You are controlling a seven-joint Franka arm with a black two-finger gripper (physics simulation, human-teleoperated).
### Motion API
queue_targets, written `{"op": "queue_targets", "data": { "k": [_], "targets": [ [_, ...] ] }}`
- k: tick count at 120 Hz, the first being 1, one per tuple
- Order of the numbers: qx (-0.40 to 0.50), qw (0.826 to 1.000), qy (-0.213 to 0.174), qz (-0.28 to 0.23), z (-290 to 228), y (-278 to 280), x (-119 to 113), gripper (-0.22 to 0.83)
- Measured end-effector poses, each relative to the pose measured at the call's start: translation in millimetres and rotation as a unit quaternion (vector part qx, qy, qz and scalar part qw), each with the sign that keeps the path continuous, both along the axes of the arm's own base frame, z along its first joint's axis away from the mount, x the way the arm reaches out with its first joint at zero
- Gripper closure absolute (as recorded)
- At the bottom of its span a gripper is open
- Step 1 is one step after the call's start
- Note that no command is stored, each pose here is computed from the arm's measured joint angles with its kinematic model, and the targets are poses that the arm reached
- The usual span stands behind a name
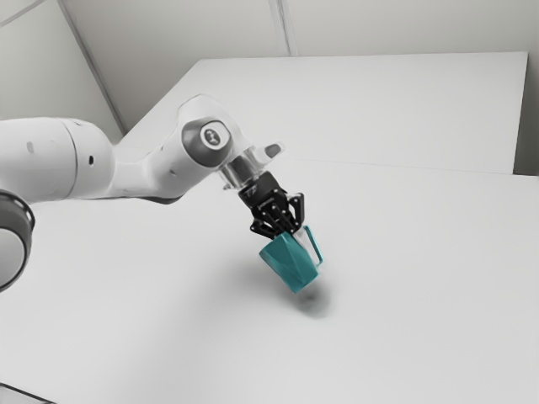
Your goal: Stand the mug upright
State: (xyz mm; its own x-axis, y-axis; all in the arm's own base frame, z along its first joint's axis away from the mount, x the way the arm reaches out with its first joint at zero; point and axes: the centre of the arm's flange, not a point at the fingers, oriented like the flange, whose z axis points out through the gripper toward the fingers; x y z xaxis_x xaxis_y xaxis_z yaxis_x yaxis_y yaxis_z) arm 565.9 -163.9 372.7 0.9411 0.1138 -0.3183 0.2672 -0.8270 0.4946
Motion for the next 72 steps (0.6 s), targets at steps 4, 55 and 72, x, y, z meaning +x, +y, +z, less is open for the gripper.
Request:
{"op": "queue_targets", "data": {
  "k": [4, 55, 72],
  "targets": [
    [0.021, 1.0, -0.012, -0.008, 7, 3, -1, 0.78],
    [0.256, 0.956, -0.119, -0.081, 48, 55, -14, 0.79],
    [0.292, 0.942, -0.138, -0.09, 44, 68, -29, 0.79]
  ]
}}
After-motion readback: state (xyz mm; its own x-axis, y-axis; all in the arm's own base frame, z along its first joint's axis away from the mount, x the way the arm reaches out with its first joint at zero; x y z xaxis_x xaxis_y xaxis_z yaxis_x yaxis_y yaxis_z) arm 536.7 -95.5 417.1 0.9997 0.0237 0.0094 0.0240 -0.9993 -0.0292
